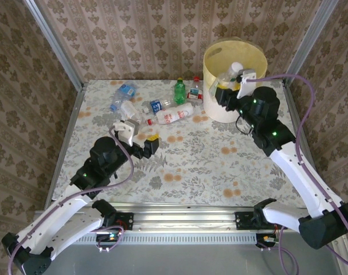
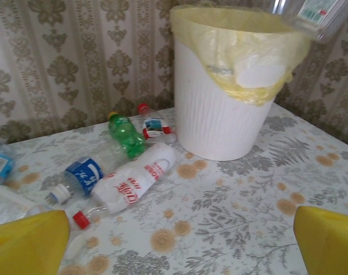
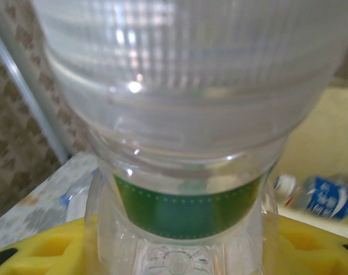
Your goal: Throw the plastic bottles in the bin
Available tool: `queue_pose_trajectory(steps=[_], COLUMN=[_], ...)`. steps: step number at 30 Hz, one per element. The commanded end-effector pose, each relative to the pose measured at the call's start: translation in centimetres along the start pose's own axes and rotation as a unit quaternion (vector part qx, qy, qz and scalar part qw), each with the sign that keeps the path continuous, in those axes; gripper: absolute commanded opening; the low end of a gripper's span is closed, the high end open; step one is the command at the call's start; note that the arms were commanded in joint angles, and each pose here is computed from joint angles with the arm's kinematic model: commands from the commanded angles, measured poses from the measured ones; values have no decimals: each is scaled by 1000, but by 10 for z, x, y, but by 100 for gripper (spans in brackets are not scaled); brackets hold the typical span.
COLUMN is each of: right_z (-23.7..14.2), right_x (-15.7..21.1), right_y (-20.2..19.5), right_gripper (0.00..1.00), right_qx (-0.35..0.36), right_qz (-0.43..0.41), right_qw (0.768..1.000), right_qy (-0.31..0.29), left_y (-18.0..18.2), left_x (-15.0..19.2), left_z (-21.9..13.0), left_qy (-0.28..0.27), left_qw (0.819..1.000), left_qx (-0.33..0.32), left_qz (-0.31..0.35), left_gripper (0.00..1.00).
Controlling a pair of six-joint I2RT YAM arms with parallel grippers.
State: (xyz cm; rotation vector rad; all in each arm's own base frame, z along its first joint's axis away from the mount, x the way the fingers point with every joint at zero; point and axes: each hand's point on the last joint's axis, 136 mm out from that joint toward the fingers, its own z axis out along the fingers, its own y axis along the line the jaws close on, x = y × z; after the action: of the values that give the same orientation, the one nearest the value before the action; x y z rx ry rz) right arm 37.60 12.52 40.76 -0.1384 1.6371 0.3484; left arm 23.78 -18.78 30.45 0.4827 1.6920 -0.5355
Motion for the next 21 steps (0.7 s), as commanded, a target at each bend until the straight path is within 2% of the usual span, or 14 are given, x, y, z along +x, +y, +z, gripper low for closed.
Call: queue_pose_trajectory(steps=[1, 6, 12, 15, 21], right_z=[-3, -16, -45, -62, -87], right_x=[-66, -116, -157, -168, -181], right_y=[-12, -10, -1, 0, 0], right_gripper=[38, 39, 39, 40, 40], right_qx=[24, 22, 16, 25, 44], right_qz=[-13, -37, -67, -88, -113], right_qw=[992, 970, 936, 921, 904], right_qy=[-125, -237, -344, -379, -409], left_y=[13, 26, 41, 48, 57], left_x=[-12, -15, -14, -12, -11], left_z=[-3, 1, 5, 9, 14], left_qy=[-3, -5, -7, -5, -12], left_qw=[1000, 999, 997, 995, 993], left_qx=[-26, -42, -64, -75, -83], left_qz=[-14, -32, -52, -63, -80], left_gripper=[100, 100, 100, 100, 100])
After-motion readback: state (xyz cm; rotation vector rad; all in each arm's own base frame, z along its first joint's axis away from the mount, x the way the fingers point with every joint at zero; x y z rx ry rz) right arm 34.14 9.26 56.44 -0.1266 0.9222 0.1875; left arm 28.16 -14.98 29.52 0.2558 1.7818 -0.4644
